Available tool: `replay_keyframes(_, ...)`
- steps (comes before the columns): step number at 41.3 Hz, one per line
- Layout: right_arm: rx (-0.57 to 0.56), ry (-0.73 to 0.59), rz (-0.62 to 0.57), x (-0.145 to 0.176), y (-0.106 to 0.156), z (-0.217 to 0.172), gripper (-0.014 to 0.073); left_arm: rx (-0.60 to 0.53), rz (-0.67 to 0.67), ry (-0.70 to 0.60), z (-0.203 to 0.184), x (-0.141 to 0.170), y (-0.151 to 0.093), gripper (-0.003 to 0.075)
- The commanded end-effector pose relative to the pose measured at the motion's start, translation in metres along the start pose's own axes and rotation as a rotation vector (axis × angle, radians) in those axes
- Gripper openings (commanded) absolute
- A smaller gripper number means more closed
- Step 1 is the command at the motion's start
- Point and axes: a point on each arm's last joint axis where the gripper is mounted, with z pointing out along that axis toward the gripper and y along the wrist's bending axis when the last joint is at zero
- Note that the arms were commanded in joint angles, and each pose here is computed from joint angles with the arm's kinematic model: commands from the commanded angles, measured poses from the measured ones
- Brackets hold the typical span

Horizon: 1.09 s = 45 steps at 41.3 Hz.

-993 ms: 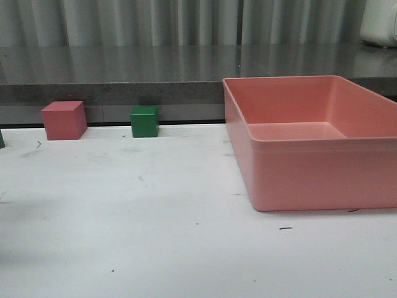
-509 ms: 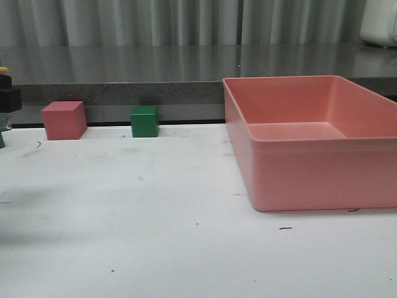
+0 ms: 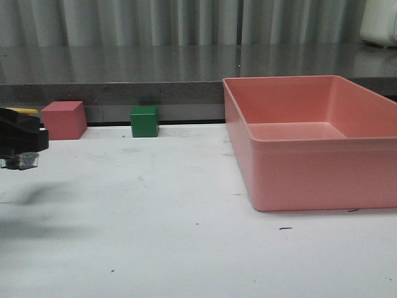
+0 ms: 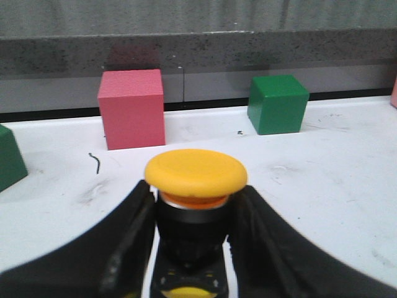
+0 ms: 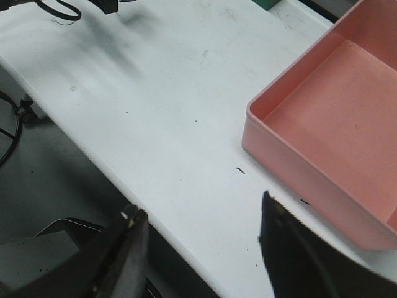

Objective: Place and stand button with both arms
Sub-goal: 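Lower the button upright onto the table and open the left gripper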

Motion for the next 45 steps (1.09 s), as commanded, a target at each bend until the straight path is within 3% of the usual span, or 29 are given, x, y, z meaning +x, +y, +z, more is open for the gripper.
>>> replay_keyframes(1,0.015,-0.087,-0.008,-0.01,-0.002,-0.007,0.0426,0.029,-0.013,-0.286,0.006,-0.032,-0.006,0.0175)
replay_keyframes(17,0.015,-0.087,-0.008,-0.01,-0.002,-0.007,0.0426,0.058,-0.001,-0.273,0.035,-0.022,-0.011,0.0175)
replay_keyframes(45,0.015,-0.087,-0.008,-0.01,-0.002,-0.007,0.0426,0.065,0.009,-0.148,0.037,-0.007,-0.012,0.018)
